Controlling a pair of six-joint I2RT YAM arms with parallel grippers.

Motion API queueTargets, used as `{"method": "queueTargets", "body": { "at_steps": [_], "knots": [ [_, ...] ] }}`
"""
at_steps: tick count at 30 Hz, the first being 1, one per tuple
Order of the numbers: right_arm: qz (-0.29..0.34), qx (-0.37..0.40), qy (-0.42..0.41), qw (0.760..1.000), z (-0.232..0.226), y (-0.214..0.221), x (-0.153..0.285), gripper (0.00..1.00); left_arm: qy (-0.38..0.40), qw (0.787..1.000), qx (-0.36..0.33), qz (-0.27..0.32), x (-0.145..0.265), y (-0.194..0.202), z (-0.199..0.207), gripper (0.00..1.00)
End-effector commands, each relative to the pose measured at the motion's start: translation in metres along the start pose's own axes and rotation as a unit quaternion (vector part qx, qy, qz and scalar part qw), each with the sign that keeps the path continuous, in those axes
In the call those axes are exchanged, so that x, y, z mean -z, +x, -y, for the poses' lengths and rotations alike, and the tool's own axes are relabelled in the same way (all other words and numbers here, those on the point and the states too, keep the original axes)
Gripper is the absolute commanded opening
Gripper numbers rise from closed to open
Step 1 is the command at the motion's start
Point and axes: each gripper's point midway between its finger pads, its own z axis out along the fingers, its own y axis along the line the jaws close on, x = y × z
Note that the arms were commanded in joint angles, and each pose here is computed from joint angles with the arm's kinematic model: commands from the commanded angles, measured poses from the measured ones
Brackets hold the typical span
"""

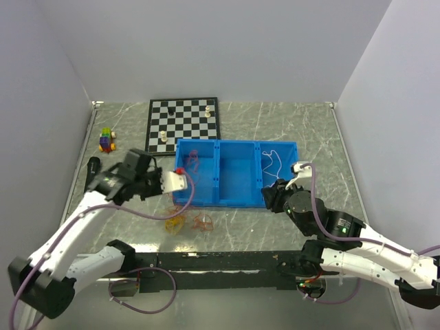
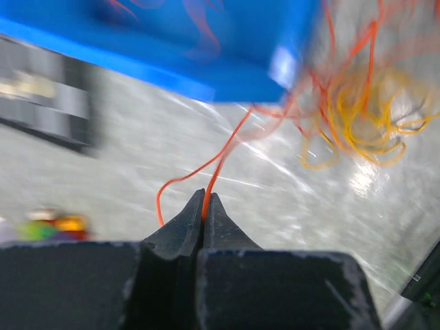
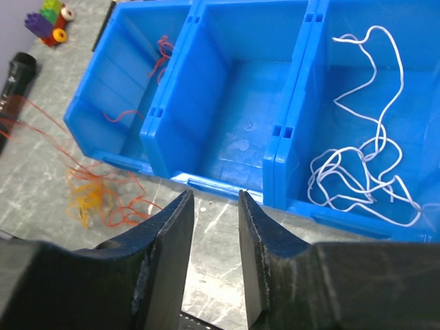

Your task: Untangle the cables

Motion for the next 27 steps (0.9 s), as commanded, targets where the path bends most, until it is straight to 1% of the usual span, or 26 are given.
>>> {"method": "queueTargets", "body": {
  "at_steps": [1,5,10,14,16,19,22,24,26,27],
  "knots": [
    [0.02,0.002,-0.005,1.0,-0.007,-0.014,0.0,0.38,-0.007,0.992,-0.016,0.128,0.075,-0.063,-0.007,0.01],
    [0.025,0.002,-0.003,1.0,-0.007,-0.016,0.0,0.38,-0.04,0.971,-0.043,0.233,0.134,-0.108,-0.015,0.01],
    [0.022,-0.001,-0.009,1.0,-0.009,-0.015,0.0,0.38,-0.06,0.932,-0.076,0.349,0.186,-0.149,-0.01,0.01],
    [0.019,0.001,-0.027,0.999,-0.016,-0.012,-0.001,0.4,-0.067,0.912,-0.07,0.399,0.213,-0.168,-0.01,0.01],
    [0.018,0.001,-0.028,0.999,-0.017,-0.012,-0.002,0.41,-0.08,0.902,-0.062,0.421,0.226,-0.176,-0.014,0.01],
    [0.02,0.001,-0.03,0.999,-0.018,-0.012,-0.003,0.4,-0.1,0.887,-0.041,0.448,0.236,-0.186,-0.025,0.01],
    [0.023,0.001,-0.029,0.999,-0.018,-0.015,-0.002,0.41,-0.136,0.863,-0.042,0.484,0.258,-0.2,-0.038,0.01],
    [0.025,0.004,-0.036,0.999,-0.019,-0.016,-0.001,0.42,-0.167,0.837,-0.04,0.519,0.286,-0.213,-0.049,0.01],
    [0.026,0.007,-0.06,0.998,-0.028,-0.016,0.0,0.49,-0.189,0.813,-0.042,0.549,0.314,-0.224,-0.057,0.01],
    [0.023,0.008,-0.086,0.996,-0.037,-0.015,0.001,0.54,-0.194,0.804,-0.04,0.56,0.326,-0.229,-0.06,0.01]
  ]
}}
